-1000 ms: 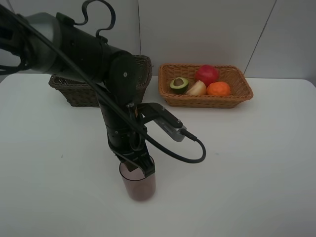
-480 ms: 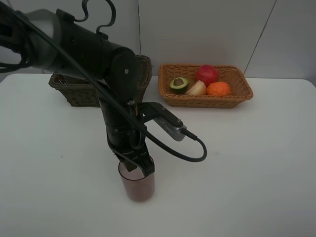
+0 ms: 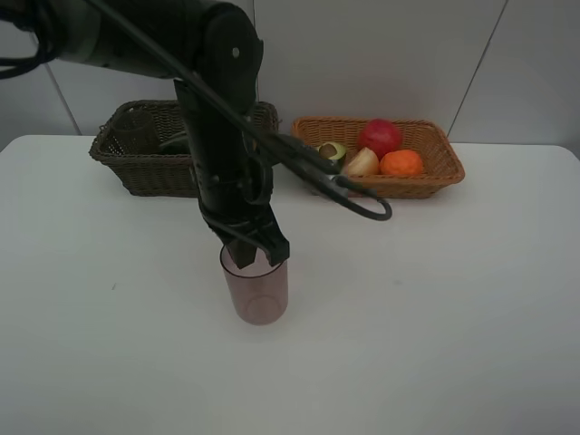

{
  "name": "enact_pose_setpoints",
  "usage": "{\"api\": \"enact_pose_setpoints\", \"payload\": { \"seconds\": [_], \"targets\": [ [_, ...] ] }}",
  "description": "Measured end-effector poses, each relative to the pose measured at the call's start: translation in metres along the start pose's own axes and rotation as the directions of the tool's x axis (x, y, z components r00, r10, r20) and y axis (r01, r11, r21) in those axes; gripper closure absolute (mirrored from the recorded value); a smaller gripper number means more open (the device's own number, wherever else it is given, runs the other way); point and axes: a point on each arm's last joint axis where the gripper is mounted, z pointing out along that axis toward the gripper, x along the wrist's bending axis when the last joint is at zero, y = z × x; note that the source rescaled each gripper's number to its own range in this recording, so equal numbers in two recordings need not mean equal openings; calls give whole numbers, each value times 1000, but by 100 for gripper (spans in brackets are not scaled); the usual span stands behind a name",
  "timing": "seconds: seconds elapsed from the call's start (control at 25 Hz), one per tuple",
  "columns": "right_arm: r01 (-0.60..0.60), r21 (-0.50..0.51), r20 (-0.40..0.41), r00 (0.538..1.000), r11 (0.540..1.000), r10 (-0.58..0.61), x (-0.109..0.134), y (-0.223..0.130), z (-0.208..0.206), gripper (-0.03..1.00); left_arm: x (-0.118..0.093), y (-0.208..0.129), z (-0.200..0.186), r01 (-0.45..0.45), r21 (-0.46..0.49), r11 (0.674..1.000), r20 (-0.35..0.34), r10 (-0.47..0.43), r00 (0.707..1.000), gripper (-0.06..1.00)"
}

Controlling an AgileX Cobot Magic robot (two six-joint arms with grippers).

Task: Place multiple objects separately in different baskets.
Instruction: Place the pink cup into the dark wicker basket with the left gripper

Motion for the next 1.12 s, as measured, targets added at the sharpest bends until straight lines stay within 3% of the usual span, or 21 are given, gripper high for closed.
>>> {"api": "enact_pose_setpoints", "payload": {
  "seconds": [0.36,0.68,0.92,1.12],
  "targets": [
    [0,0,0,1000,1000,0,0,0,0,4,41,19,-57,58,-115,992,-60,-65,996,94],
    [0,0,0,1000,1000,0,0,0,0,4,79,25,-96,80,-244,967,-172,-124,977,94],
    [0,0,0,1000,1000,0,0,0,0,4,105,27,-104,69,-342,937,-258,-164,952,94],
    [0,0,0,1000,1000,0,0,0,0,4,116,34,-109,3,-428,904,-340,-164,926,94]
  ]
}}
